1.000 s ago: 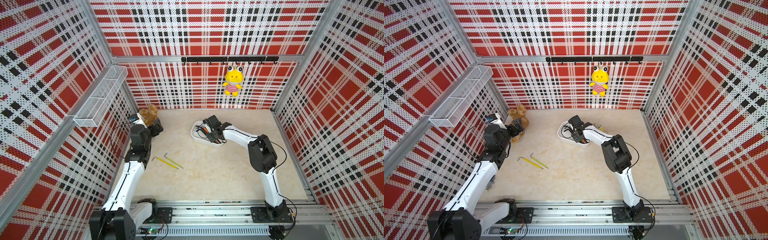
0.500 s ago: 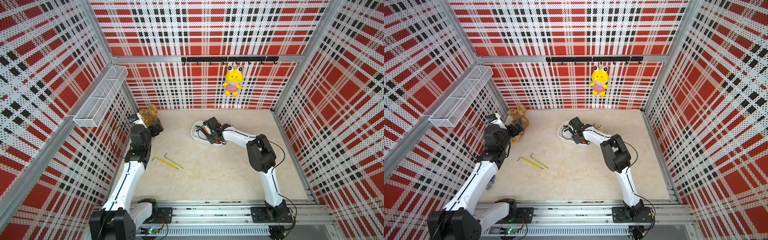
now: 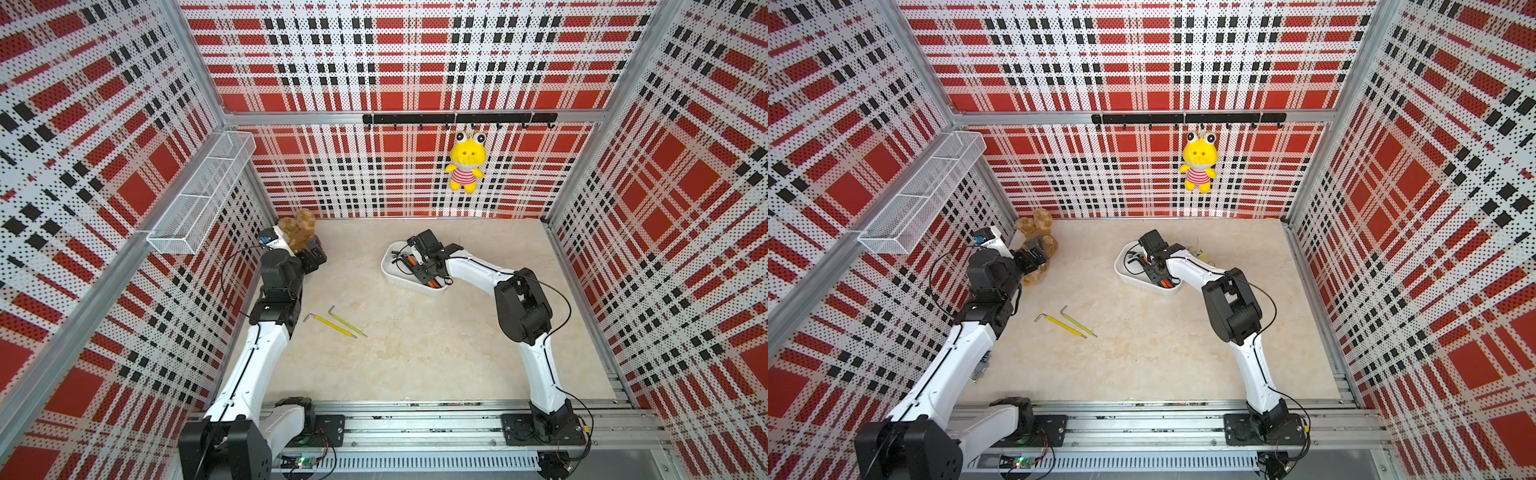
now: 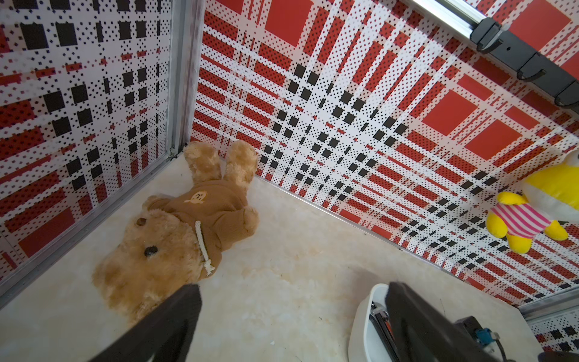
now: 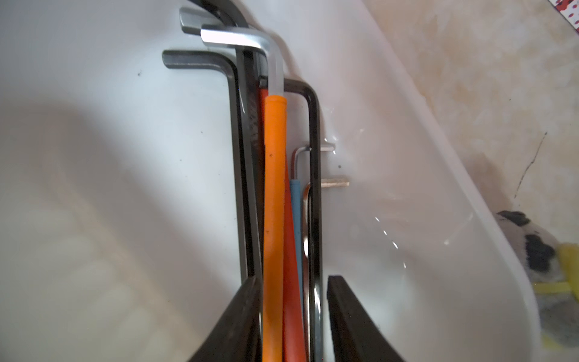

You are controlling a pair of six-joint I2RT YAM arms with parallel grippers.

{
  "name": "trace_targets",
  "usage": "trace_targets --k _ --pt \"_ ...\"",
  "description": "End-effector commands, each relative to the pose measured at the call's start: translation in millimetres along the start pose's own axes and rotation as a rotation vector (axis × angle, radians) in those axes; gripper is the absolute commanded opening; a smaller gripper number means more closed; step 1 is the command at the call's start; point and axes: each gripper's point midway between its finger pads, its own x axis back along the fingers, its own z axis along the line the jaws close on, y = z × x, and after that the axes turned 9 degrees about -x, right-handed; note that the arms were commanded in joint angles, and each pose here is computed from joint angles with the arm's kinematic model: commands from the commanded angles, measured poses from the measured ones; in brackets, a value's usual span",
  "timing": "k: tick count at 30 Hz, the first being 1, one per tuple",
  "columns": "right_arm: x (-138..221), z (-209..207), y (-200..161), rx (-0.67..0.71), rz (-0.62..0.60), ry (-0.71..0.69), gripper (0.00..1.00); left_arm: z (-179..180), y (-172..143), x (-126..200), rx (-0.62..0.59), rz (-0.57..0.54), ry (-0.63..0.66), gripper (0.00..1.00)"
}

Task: Put the hex key on the desktop into the storage box
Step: Place the Allen key in the storage box, then pick up the Allen key from the center of the board.

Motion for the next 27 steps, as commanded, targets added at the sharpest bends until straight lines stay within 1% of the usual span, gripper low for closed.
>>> trace_targets --k 1,3,6,9,12,17,20,23,27 --pt "46.7 -4.4 38.8 -0.026 -0.112 0.008 0.45 2.3 4.8 -1.3 0.006 -0.019 0.000 0.99" --pt "65.2 4.7 49.8 -0.013 -0.157 0.036 0.46 2.8 3.7 -2.0 0.008 -0.016 0.001 0.99" --pt "86.7 26.4 57.0 0.044 -0.197 0.068 0.46 3.2 3.2 -2.2 0.010 -0.016 0.002 0.99" --pt "103.4 62.9 55.8 0.105 -0.223 0.142 0.46 3.1 5.2 -0.7 0.010 -0.023 0.005 0.99" --pt "113.9 111.2 44.2 0.163 -0.233 0.269 0.45 5.1 5.6 0.8 0.011 -0.030 0.013 0.99" --pt "115.2 181.2 16.9 0.227 -0.197 0.420 0.43 5.5 4.9 1.0 0.014 -0.030 0.012 0.99" --pt "111.5 218.5 0.2 0.262 -0.170 0.483 0.43 6.5 4.7 1.7 0.013 -0.032 0.017 0.99" --pt "104.1 244.7 -15.0 0.286 -0.138 0.519 0.42 7.1 3.7 1.6 0.014 -0.031 0.019 0.99" --pt "92.3 267.1 -31.1 0.294 -0.090 0.547 0.42 7.3 3.2 1.7 0.014 -0.031 0.019 0.99"
